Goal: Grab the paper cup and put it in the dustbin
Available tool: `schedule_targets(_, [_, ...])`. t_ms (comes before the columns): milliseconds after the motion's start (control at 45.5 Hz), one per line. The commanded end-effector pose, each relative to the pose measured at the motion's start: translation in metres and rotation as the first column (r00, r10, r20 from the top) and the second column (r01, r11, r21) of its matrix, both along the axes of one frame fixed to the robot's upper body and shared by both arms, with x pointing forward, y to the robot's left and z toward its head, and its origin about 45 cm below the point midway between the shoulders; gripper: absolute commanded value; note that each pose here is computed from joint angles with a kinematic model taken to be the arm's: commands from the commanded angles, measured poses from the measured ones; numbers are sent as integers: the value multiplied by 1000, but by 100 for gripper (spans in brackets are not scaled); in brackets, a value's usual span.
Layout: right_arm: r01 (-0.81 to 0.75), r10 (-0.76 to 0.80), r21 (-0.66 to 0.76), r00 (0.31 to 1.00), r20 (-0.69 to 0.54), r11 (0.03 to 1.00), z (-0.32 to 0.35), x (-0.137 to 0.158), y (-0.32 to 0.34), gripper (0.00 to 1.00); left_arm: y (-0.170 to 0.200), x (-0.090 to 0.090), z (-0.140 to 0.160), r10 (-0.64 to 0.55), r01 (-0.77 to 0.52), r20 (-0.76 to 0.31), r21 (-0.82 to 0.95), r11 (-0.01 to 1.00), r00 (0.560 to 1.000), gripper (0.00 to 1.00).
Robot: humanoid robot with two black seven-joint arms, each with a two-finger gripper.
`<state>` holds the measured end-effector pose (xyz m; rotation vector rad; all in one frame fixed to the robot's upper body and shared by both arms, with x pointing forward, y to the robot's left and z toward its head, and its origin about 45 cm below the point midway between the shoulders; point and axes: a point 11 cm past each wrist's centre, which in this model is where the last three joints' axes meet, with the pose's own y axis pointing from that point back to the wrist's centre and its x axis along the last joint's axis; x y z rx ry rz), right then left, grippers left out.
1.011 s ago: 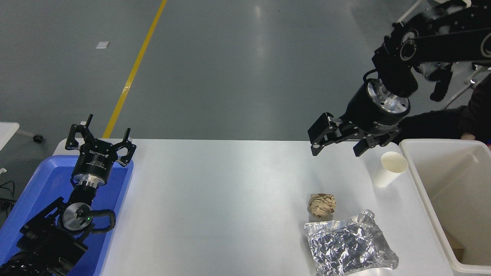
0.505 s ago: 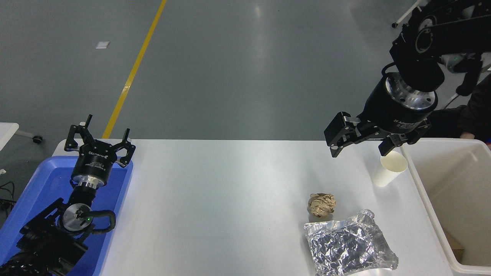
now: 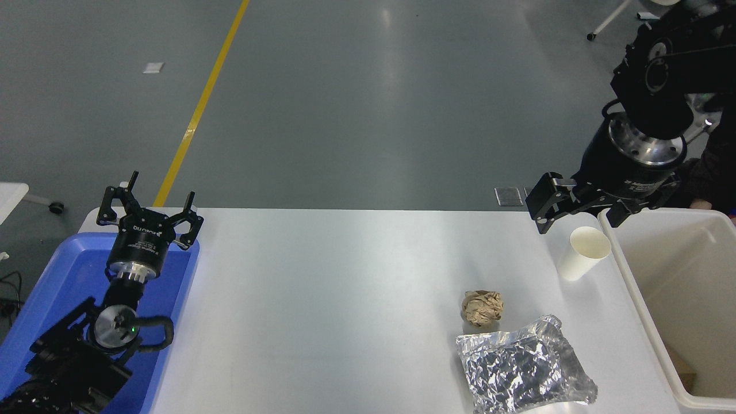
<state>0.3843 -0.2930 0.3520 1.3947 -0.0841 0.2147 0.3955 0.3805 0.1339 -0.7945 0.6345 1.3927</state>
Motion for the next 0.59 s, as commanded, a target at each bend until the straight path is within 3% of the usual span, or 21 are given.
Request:
schedule_targets(0, [-9, 17, -81, 995, 95, 997, -46, 28, -52, 100, 0, 0, 0, -1, 1, 1, 0, 1000, 1000, 100])
schedule_targets(242, [48, -18, -108, 967, 256, 993, -105, 47, -100, 100, 0, 0, 0, -1, 1, 1, 0, 1000, 1000, 100])
schedule_targets(571, [141, -114, -53, 930, 351, 989, -165, 42, -130, 100, 0, 0, 0, 0, 0, 0, 0, 1000, 1000, 100])
